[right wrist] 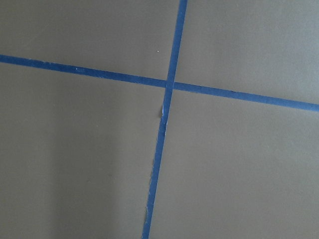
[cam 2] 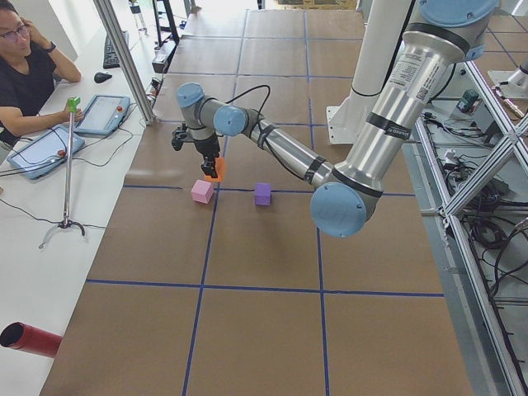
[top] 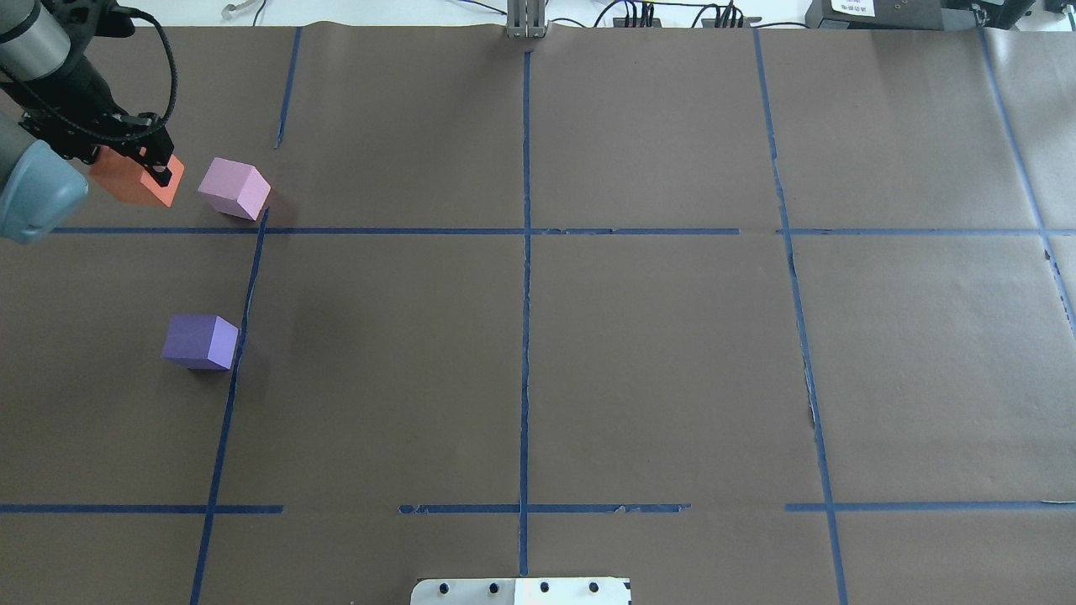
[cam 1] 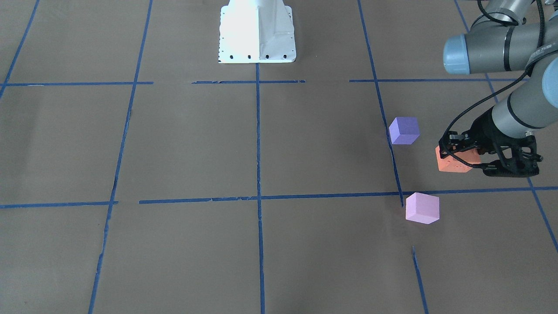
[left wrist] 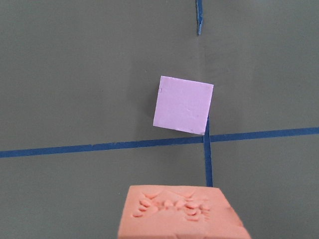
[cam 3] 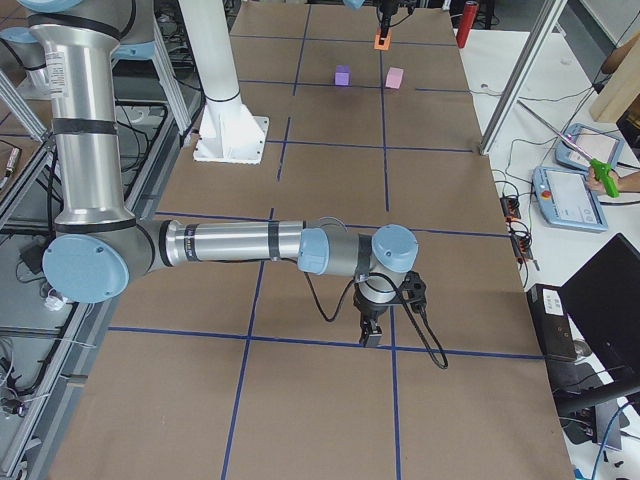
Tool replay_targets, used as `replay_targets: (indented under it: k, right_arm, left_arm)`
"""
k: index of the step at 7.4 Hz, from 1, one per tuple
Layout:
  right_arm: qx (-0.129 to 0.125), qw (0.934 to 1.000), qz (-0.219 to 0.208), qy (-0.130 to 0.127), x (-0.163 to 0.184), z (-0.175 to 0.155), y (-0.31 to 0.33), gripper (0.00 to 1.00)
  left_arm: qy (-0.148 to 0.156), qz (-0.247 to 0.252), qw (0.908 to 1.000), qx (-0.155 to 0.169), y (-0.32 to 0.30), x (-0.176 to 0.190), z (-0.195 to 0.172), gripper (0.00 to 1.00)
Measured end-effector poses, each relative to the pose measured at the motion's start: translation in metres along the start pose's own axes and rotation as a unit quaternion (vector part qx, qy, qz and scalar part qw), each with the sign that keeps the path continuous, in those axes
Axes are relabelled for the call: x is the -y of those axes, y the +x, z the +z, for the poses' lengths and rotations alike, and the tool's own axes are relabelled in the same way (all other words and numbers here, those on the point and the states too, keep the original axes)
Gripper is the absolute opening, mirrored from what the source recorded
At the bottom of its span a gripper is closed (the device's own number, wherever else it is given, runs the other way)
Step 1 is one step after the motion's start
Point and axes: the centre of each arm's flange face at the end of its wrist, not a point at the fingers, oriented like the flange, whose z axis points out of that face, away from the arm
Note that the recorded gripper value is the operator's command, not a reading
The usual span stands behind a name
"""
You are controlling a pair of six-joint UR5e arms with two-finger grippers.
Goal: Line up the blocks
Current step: 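Carry the orange cube toward the pink cube, just nearer the robot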
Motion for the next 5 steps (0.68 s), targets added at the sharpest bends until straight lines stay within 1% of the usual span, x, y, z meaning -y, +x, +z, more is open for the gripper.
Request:
replay_targets:
  k: [2, 4, 5]
  right_arm:
    - [0.0, 1.0, 0.0, 0.0, 0.0, 0.0, 0.0, 1.0]
    - [0.0, 1.0, 0.0, 0.0, 0.0, 0.0, 0.0, 1.0]
    - [0.0, 1.0, 0.0, 0.0, 0.0, 0.0, 0.0, 1.0]
  left_arm:
    - [-0.004, -0.008, 0.9999, -0.011, 0.011, 0.003, 0.035, 0.0]
    - [-0.013, -0.008, 0.9998, -0.016, 0.02, 0.0, 0.07, 0.0]
    - [-0.016, -0.008, 0.9997, -0.017, 0.02, 0.0, 0.082, 0.0]
